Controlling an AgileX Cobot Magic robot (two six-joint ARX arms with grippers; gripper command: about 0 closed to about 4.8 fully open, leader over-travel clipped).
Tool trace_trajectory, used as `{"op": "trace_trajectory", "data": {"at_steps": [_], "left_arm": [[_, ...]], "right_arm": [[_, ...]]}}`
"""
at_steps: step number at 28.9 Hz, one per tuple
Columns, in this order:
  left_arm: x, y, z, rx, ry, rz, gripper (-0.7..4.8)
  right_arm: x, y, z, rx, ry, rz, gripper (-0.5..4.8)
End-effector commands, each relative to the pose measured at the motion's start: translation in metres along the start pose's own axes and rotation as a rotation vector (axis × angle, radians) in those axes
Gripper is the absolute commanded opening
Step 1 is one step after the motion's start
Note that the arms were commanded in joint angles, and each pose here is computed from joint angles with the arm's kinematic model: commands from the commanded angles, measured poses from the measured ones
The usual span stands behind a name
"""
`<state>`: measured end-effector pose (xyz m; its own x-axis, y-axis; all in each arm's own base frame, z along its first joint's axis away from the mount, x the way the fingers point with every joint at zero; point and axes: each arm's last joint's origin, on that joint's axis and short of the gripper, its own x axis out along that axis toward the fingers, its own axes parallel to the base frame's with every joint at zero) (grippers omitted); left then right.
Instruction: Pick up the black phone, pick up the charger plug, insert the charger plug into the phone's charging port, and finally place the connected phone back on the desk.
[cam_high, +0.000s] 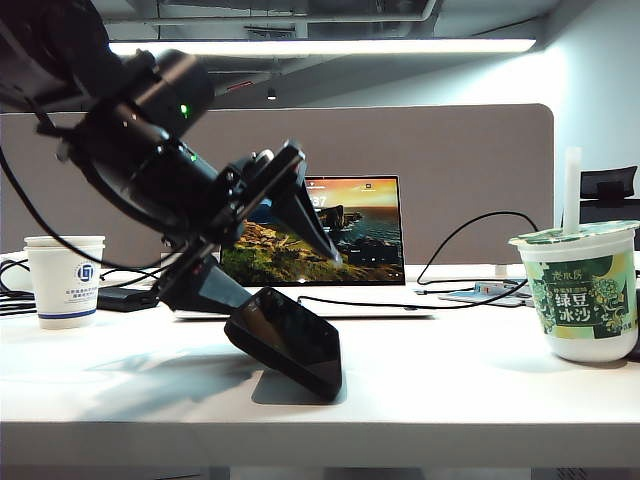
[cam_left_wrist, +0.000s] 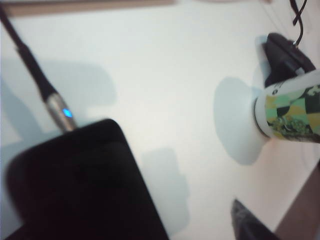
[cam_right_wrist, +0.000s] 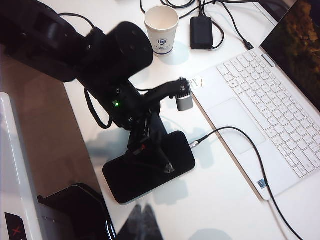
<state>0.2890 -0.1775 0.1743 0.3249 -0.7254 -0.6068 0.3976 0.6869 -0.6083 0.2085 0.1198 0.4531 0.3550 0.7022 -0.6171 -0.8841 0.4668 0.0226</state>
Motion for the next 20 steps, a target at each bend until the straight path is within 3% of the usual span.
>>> {"op": "trace_trajectory", "data": {"at_steps": [1,3,6,9,11,15,18,20], "left_arm": [[-0.015,-0.007,0.006,0.116,-0.081,0.127,4.79],[-0.026,-0.011,0.006,0.175,-0.108,0.224,4.79],[-0.046,-0.020,0.007,0.202,-0.144,0.306,4.79],[-0.082,-0.043,0.007,0.269,-0.200,0.266,0.22],[-0.114,-0.060,0.004,0.300,-0.266,0.245,-0.07],[-0.172,-0.085,-0.013,0.388,-0.381,0.270,-0.06],[-0.198,-0.090,-0.032,0.394,-0.369,0.310,-0.06],[-0.210,-0.091,-0.045,0.390,-0.342,0.318,-0.06]], "right_arm": [[-0.003,0.002,0.002,0.001,-0.017,-0.006,-0.06],[-0.003,0.001,0.002,0.026,-0.014,-0.014,-0.06],[-0.002,0.000,0.001,0.081,0.010,-0.069,-0.06],[-0.002,0.001,-0.001,0.175,0.036,-0.074,-0.06],[-0.001,0.006,-0.006,0.198,0.099,-0.088,-0.06],[0.003,0.028,-0.007,0.154,0.187,-0.152,-0.06],[0.016,0.048,-0.009,0.176,0.204,-0.130,-0.06],[0.025,0.065,-0.017,0.109,0.254,-0.173,-0.06]]}}
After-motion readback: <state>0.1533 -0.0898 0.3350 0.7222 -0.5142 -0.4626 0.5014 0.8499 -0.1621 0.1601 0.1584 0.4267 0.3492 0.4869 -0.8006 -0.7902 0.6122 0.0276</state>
